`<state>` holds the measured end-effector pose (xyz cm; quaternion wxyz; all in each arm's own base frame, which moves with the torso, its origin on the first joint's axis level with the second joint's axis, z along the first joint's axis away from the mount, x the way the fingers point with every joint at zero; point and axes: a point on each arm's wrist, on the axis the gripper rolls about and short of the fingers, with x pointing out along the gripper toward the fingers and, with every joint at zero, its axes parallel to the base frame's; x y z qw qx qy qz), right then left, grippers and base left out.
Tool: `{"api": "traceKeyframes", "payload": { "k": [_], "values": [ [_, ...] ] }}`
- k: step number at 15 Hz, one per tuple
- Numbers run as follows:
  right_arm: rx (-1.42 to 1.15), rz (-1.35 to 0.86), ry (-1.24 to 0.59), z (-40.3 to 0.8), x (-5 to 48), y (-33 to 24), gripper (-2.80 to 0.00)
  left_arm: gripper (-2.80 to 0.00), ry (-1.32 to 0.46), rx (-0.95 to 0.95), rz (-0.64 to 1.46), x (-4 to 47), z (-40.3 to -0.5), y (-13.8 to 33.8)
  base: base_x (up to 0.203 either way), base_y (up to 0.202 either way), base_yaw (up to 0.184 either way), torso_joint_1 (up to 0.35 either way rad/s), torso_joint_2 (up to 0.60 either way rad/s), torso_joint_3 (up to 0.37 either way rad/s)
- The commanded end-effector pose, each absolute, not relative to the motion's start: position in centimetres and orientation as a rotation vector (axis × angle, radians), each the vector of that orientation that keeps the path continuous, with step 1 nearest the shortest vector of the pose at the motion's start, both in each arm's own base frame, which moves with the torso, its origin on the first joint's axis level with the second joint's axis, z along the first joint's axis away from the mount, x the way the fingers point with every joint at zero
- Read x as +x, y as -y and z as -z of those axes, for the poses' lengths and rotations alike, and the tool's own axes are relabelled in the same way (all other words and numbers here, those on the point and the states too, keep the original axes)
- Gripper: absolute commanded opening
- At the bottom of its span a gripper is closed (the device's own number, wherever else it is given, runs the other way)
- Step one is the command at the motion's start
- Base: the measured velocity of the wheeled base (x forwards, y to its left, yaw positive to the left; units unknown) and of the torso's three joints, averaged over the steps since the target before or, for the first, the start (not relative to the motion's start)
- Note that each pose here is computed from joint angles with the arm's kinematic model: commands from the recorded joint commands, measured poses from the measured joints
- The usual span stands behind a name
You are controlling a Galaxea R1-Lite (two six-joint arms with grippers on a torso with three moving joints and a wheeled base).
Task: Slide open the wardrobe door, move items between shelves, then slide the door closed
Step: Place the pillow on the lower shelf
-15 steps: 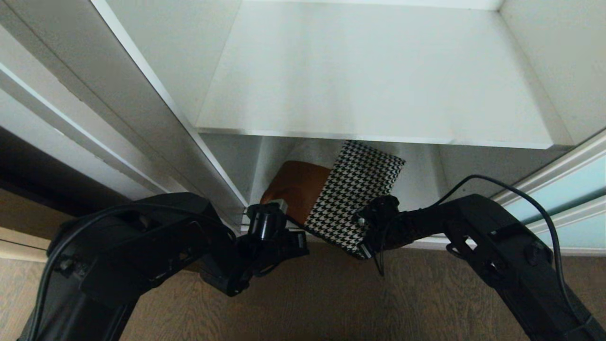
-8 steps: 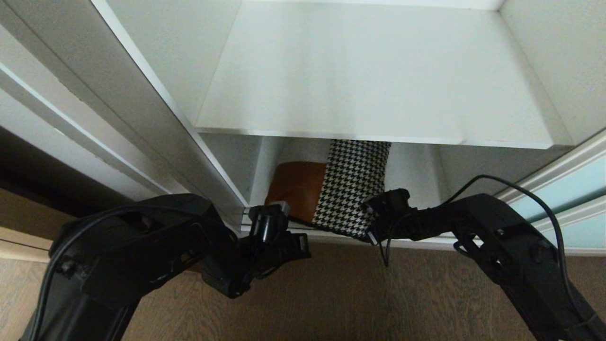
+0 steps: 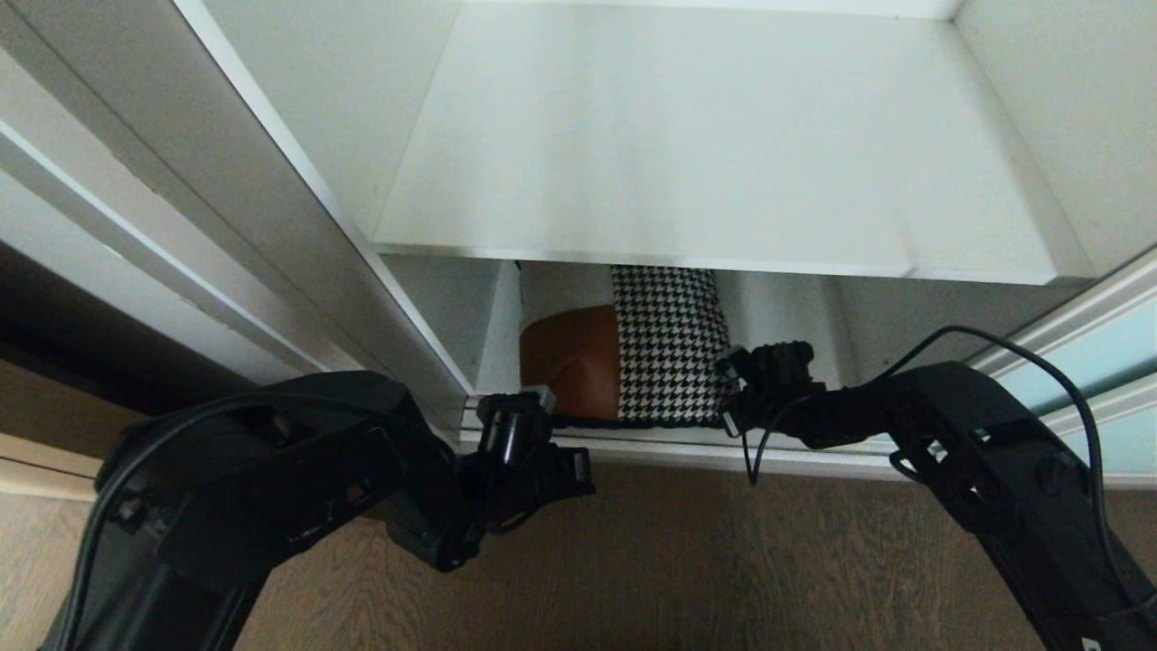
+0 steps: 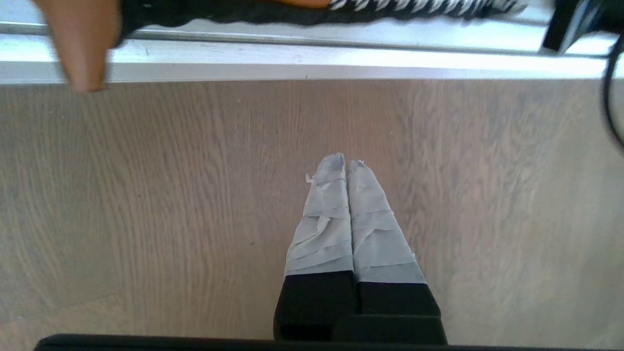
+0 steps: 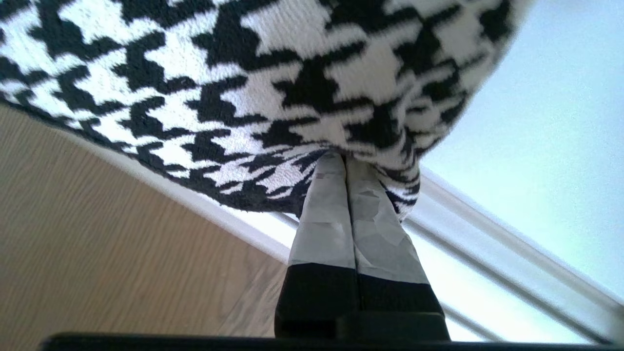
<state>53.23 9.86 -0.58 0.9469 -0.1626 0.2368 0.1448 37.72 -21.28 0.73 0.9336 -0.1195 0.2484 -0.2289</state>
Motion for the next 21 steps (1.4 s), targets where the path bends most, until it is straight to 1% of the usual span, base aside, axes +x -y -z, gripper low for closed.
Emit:
{"api": "traceKeyframes", "payload": {
  "k": [1, 4, 7, 11, 14, 15, 18, 21],
  "values": [
    [-0.321, -0.289, -0.471, -0.4, 53.2, -9.5, -2.80, -2.80, -0.512, -0.226, 0.472, 37.6, -0.5, 21.3, 0.000, 0.000, 0.000, 0.000, 0.00, 0.000],
    [-0.310, -0.302, -0.525, -1.3, 52.1, -9.4, -2.80, -2.80, -0.539, -0.201, 0.469, 37.6, -0.3, 21.2, 0.000, 0.000, 0.000, 0.000, 0.00, 0.000],
    [-0.243, -0.371, -0.594, -2.8, 49.4, -9.5, -2.80, -2.80, -0.573, -0.179, 0.437, 38.1, 0.1, 21.3, 0.000, 0.000, 0.000, 0.000, 0.00, 0.000],
    [-0.091, -0.505, -0.653, -5.2, 45.6, -9.1, -2.80, -2.80, -0.550, -0.071, 0.306, 39.5, 2.9, 21.8, 0.000, 0.000, 0.000, 0.000, 0.00, 0.000],
    [0.039, -0.580, -0.663, -5.9, 45.2, -8.7, -2.80, -2.80, -0.564, -0.036, 0.270, 40.6, 4.1, 22.1, 0.000, 0.000, 0.000, 0.000, 0.00, 0.000],
    [0.054, -0.602, -0.670, -5.6, 45.1, -8.6, -2.80, -2.80, -0.561, -0.031, 0.262, 41.0, 4.2, 22.1, 0.000, 0.000, 0.000, 0.000, 0.00, 0.000],
    [0.065, -0.581, -0.630, -6.0, 45.2, -7.4, -2.80, -2.80, -0.513, -0.001, 0.238, 43.2, 5.0, 22.2, 0.000, 0.000, 0.000, 0.000, 0.00, 0.000],
    [0.068, -0.586, -0.618, -6.0, 44.7, -7.2, -2.80, -2.80, -0.461, 0.037, 0.162, 45.1, 5.8, 22.5, 0.000, 0.000, 0.000, 0.000, 0.00, 0.000]
  ]
}}
